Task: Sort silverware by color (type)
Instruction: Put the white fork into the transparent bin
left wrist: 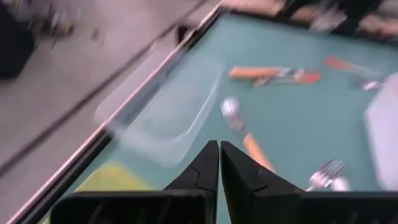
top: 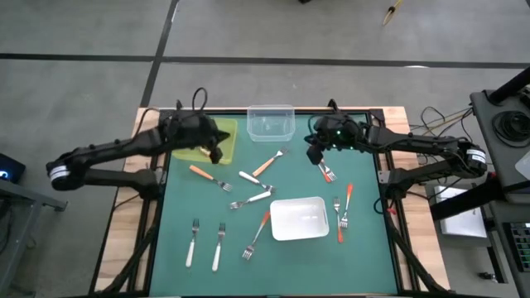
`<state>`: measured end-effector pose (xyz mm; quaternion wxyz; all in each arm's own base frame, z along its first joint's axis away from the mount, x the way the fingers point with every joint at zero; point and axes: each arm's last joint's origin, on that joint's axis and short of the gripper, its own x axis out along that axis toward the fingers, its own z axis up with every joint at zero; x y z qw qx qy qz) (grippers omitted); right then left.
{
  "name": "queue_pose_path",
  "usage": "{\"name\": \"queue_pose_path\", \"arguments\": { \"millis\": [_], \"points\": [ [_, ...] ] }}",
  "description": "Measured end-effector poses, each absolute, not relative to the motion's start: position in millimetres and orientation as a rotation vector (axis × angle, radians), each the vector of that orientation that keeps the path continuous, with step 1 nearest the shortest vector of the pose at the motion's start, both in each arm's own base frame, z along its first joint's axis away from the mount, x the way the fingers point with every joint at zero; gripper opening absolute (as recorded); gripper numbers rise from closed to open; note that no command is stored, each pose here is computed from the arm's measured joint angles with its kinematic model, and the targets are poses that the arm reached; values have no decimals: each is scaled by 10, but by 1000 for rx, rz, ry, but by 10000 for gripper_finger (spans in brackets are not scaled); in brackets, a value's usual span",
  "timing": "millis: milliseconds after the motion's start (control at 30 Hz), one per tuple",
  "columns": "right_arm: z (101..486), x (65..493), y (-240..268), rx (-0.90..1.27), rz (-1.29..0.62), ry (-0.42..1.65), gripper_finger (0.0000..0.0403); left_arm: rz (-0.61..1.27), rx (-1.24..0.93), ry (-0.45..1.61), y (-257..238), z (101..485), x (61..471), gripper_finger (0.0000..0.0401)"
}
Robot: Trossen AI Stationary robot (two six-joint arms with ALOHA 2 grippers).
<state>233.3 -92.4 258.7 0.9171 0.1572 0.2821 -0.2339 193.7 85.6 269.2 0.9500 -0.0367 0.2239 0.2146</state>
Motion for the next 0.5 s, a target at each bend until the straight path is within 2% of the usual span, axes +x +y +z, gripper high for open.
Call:
{"name": "queue_pose_path", "arguments": {
  "millis": [200,500],
  "points": [
    [2508,2273,-900,428,-522,663,11,370,-38,335,695,2633,1967,0],
    [2423,2191,-868,539,-579,763,11,365,-60,357,693,2546,2021,0]
  ]
}}
